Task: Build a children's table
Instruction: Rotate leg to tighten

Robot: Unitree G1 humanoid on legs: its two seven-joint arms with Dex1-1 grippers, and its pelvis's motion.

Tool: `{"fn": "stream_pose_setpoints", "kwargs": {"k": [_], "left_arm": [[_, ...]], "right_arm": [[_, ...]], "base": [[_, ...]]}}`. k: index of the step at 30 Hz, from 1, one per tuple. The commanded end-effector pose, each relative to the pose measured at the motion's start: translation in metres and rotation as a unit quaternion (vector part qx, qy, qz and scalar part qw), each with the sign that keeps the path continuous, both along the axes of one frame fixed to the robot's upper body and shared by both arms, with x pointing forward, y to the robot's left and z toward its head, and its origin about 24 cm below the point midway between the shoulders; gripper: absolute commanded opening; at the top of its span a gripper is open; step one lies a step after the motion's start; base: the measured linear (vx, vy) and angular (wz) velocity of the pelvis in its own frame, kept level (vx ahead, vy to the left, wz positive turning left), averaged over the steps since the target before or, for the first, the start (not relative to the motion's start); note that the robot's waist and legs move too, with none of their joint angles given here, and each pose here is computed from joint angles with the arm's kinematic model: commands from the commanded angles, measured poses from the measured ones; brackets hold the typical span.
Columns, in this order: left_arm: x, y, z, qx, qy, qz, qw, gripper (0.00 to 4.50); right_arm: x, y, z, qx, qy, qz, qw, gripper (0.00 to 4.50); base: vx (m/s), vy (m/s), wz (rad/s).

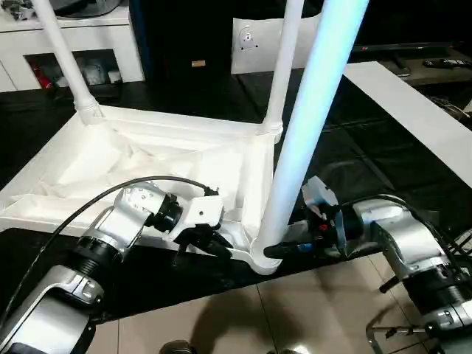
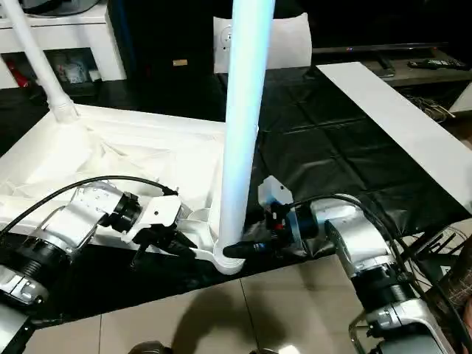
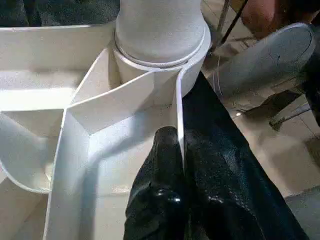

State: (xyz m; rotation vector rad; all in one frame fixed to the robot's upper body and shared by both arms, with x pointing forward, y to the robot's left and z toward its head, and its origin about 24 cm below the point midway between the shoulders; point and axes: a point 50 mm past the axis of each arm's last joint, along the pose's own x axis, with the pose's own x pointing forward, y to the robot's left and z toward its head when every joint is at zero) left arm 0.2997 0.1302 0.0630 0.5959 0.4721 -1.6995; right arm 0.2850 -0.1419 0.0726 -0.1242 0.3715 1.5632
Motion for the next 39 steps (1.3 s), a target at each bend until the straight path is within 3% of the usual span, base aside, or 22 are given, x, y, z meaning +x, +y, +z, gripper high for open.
{"fn": "stream_pose_setpoints", "kwargs": {"k": [1, 8, 14, 18, 24, 29, 31, 36, 37, 38, 39], "left_arm": [[-0.002, -0.010, 0.006, 0.004, -0.009, -0.049, 0.999, 0.00], [-0.001, -0.009, 0.006, 0.005, -0.010, -0.049, 0.999, 0.00], [0.000, -0.007, 0.005, 0.006, -0.009, -0.041, 0.999, 0.00], [0.002, -0.006, 0.005, -0.008, -0.005, -0.010, 1.000, 0.00], [0.012, -0.011, 0.005, -0.033, -0.011, 0.101, 0.994, 0.00], [0.021, -0.028, 0.010, -0.083, -0.007, 0.214, 0.973, 0.00], [0.028, -0.039, 0.014, -0.108, -0.005, 0.276, 0.955, 0.00], [0.034, -0.051, 0.014, -0.116, -0.010, 0.335, 0.935, 0.00], [0.038, -0.056, 0.015, -0.120, -0.020, 0.371, 0.921, 0.00], [0.038, -0.056, 0.015, -0.120, -0.020, 0.371, 0.921, 0.00], [0.041, -0.059, 0.016, -0.123, -0.027, 0.394, 0.910, 0.00]], "right_arm": [[0.000, 0.002, 0.003, 0.006, 0.004, 0.015, 1.000, 2.89], [-0.004, 0.006, 0.000, 0.010, 0.023, 0.032, 0.999, 2.20], [-0.005, 0.008, -0.001, 0.014, 0.034, 0.033, 0.999, 2.07], [-0.007, 0.011, -0.003, 0.026, 0.045, 0.015, 0.999, 2.06], [-0.008, 0.027, -0.009, 0.046, 0.036, -0.072, 0.996, 2.06], [0.002, 0.051, -0.022, 0.043, 0.050, -0.217, 0.974, 2.03], [0.010, 0.065, -0.024, 0.056, 0.075, -0.287, 0.953, 2.02], [0.019, 0.080, -0.026, 0.055, 0.094, -0.343, 0.933, 2.02], [0.026, 0.086, -0.027, 0.045, 0.093, -0.383, 0.918, 2.02], [0.026, 0.086, -0.027, 0.045, 0.093, -0.383, 0.918, 2.02], [0.030, 0.090, -0.027, 0.040, 0.094, -0.402, 0.910, 2.02]], "base": [[0.000, 0.000, 0.00], [0.000, 0.000, 0.00], [0.000, 0.000, 0.00], [0.000, 0.000, 0.00], [0.000, 0.000, 0.00], [0.000, 0.000, 0.00], [0.000, 0.000, 0.00], [0.000, 0.000, 0.00], [0.000, 0.000, 0.00], [0.000, 0.000, 0.00], [0.000, 0.000, 0.00]]}}
